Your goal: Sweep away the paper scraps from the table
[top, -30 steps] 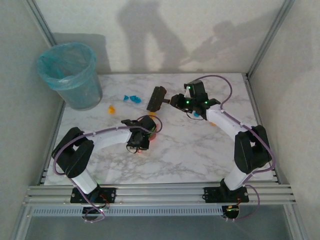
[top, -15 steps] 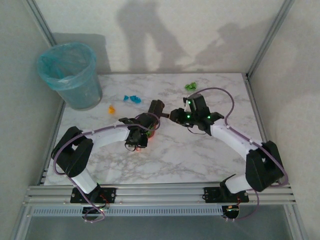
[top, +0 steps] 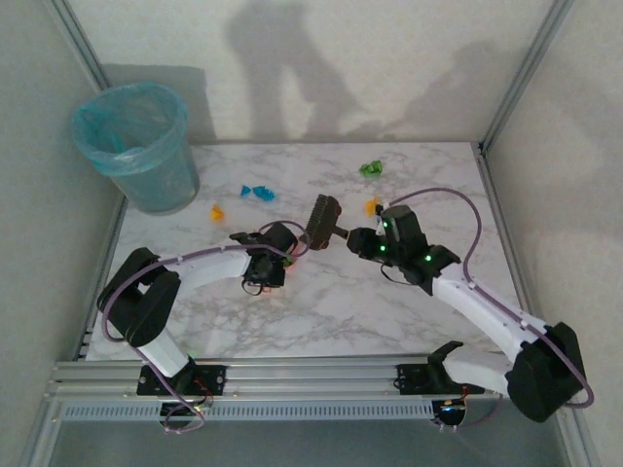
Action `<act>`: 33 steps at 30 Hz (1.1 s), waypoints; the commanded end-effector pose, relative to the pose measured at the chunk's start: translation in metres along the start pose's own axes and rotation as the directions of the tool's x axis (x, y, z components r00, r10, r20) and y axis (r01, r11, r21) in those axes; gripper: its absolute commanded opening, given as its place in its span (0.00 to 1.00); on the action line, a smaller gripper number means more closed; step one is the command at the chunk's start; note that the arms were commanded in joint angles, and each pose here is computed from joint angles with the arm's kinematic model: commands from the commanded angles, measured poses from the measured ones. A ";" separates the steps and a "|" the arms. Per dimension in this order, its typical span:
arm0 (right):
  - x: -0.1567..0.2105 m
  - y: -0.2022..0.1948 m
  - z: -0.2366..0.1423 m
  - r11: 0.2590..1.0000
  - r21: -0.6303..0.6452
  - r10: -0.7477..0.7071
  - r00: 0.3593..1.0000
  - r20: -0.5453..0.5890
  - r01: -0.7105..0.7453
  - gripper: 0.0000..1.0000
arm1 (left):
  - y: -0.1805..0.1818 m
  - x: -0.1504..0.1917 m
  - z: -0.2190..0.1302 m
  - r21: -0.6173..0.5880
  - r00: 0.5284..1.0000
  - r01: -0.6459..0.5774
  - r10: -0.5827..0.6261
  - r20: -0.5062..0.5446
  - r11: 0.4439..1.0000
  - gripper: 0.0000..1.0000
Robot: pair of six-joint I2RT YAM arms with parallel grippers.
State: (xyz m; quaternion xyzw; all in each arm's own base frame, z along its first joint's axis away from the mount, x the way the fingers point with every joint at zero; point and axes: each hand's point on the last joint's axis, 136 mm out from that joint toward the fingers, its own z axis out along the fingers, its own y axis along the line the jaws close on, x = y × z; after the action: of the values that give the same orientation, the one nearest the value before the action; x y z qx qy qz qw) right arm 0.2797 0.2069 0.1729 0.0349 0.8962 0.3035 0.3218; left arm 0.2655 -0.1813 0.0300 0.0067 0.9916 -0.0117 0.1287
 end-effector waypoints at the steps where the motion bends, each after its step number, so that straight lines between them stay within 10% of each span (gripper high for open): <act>1: -0.019 0.002 -0.013 0.999 -0.031 -0.017 0.989 0.150 0.022 0.00 | 0.016 0.005 -0.002 -0.059 1.000 0.025 -0.025 -0.002 0.998 0.00; 14: -0.030 -0.032 -0.049 1.000 0.021 0.001 0.917 0.398 -0.011 0.00 | 0.002 -0.025 -0.060 0.002 0.995 0.085 -0.085 0.043 0.996 0.00; 33: -0.021 -0.033 -0.029 0.999 0.042 -0.012 0.942 0.334 -0.002 0.00 | 0.019 -0.105 -0.142 0.001 0.955 0.246 -0.243 0.169 0.969 0.00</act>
State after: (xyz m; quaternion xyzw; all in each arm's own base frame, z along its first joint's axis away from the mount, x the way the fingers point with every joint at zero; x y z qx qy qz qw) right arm 0.2773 0.1520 0.1632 0.0947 0.8551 0.2519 0.4432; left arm 0.3321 -0.1767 0.1898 -0.1017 0.9694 -0.0551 0.2167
